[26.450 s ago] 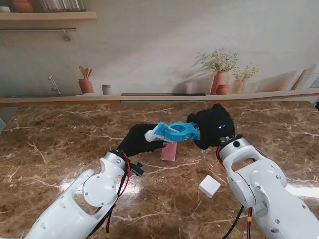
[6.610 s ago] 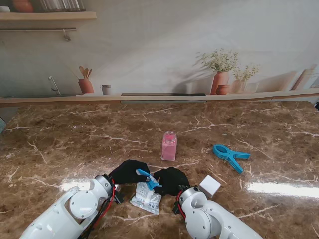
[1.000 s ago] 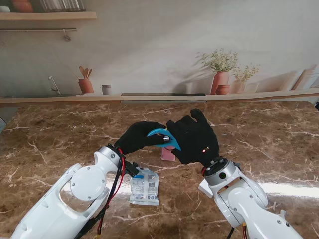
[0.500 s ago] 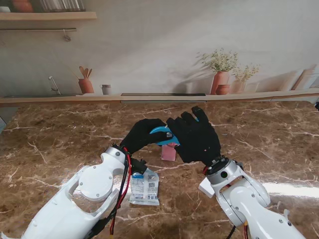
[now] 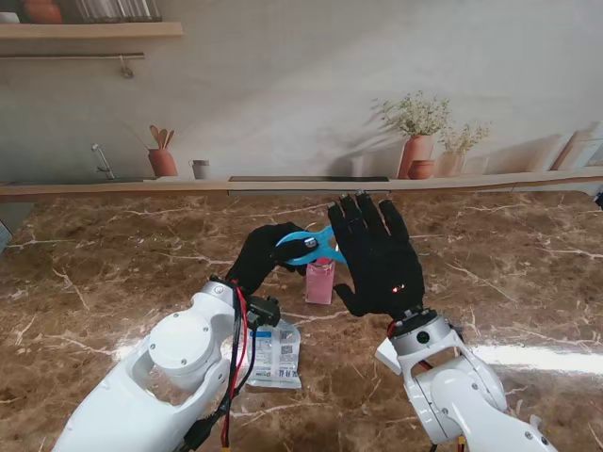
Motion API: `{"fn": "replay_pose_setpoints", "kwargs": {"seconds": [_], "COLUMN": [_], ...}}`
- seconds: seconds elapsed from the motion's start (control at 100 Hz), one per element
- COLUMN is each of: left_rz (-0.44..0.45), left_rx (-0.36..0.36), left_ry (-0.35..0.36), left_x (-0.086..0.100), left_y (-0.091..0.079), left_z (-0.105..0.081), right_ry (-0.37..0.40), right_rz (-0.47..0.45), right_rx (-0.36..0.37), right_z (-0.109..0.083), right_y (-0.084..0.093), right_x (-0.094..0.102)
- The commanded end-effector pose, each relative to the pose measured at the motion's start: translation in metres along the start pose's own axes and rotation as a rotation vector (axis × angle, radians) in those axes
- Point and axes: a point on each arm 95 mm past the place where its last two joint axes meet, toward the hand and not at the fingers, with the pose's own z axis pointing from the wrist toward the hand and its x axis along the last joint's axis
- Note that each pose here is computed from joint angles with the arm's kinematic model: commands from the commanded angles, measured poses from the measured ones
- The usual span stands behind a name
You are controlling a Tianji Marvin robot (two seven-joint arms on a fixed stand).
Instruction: Fill the seasoning bottle
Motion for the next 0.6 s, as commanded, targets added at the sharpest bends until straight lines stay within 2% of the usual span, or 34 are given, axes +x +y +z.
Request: {"fn": "replay_pose_setpoints", "kwargs": {"seconds": [0.0,0.42,0.59], "left_rz": [0.012,-0.074,-0.093], "left_rx": [-0.013,-0.081,-0.098], "left_ry": [-0.002,-0.020,-0.022], "left_x": [0.000,0.000,0.000], "left_y": [0.003,0.001,0.001], "left_z": [-0.002,-0.011,-0.013], "right_ry": [-0.014,-0.063,-0.069], "right_rz": [0.007,-0.126,-0.152], "right_rx": [0.020,-0.044,-0.072], "right_z": [-0.002,0.007,0.008], "right_y": [-0.006,-0.011,-0.012], "right_x": [0.004,0.004,0.002]}}
